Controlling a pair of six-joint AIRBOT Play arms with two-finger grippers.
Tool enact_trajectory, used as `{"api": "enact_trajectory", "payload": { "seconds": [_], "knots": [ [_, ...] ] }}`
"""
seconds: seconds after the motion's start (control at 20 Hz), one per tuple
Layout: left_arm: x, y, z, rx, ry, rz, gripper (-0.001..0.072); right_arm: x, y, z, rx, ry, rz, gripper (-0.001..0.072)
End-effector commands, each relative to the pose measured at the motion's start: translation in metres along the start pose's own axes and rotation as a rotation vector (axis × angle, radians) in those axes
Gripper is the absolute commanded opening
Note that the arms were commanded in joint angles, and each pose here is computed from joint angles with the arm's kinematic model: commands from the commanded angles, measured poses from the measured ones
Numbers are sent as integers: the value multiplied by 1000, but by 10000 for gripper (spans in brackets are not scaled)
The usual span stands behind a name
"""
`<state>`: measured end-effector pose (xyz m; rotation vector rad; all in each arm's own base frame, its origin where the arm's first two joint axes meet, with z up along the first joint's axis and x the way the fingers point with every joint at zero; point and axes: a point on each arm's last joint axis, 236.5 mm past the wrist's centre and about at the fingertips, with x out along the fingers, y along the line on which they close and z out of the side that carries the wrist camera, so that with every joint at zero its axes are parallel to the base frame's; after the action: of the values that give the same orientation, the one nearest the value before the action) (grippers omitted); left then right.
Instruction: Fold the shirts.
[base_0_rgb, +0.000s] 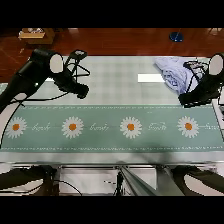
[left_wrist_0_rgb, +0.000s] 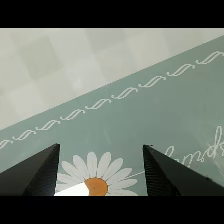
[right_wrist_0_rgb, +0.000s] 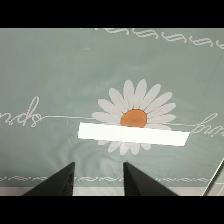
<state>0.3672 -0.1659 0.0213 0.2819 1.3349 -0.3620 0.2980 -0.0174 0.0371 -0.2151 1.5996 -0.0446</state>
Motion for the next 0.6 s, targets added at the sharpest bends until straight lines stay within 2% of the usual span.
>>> {"api": "enact_trajectory", "payload": {
  "seconds": [0.0, 0.55],
  "knots": [
    [0, 0, 0, 0, -1, 0, 622, 0, 0, 0, 0, 0, 0, 386],
    [0, 0, 0, 0, -1, 0, 622, 0, -2, 2, -35, -9, -10, 387]
  ]
}}
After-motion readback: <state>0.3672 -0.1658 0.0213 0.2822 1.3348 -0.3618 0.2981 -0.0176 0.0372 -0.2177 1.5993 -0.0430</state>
